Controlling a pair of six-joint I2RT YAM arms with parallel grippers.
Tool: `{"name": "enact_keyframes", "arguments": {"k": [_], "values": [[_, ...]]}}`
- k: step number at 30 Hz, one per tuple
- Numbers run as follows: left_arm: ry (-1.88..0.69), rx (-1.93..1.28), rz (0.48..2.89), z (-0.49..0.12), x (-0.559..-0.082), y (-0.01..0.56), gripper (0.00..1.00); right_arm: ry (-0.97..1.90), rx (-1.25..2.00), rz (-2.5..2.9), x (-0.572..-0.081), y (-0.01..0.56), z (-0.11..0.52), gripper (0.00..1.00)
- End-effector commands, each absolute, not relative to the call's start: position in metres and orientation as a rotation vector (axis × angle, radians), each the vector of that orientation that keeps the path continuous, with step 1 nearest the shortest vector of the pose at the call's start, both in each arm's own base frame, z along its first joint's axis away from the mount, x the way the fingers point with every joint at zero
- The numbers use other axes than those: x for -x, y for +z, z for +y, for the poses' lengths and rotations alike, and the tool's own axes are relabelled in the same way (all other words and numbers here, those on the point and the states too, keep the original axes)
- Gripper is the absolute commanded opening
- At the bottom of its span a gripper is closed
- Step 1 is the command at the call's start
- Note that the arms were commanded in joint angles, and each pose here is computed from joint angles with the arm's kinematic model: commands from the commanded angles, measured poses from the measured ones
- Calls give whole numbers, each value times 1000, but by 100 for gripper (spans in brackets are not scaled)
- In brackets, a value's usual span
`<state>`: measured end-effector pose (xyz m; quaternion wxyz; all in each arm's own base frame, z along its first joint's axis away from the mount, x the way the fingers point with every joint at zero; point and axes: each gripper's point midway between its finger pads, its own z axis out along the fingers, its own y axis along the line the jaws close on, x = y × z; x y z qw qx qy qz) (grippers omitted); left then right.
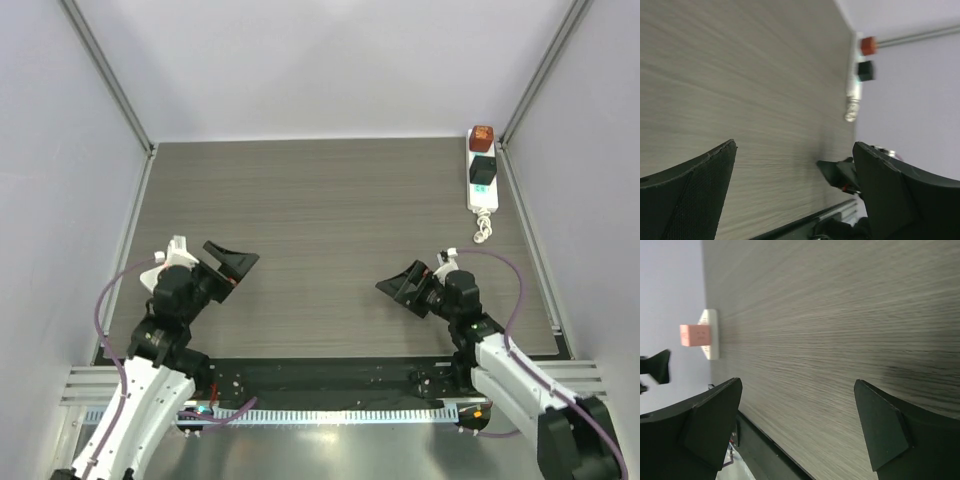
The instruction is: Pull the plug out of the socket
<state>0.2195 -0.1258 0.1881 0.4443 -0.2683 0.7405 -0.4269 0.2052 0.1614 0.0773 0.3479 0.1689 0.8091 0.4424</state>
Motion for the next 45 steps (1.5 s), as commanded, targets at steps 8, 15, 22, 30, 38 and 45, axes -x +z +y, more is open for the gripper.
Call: {"name": "enact_keyframes", "arguments": {"k": [8,15,22,30,38,45], "values": [[-179,890,2145,-28,-216,171,100,1256,-248,2016,-249,116,190,100],[15,1186,2311,6,-220,143,100,1052,-154,2187,-263,100,185,100],[208,1409,2315,40,-217,133,100,999,-101,2233,-266,90,183,100],[216,1479,2260,50,-234,132,99,988,-79,2293,-264,76,186,99],[407,1417,2145,94,-225,173,100,983,-17,2281,-263,80,190,100],[228,1504,2174,111,-217,168,100,1011,29,2324,-252,67,202,100]]}}
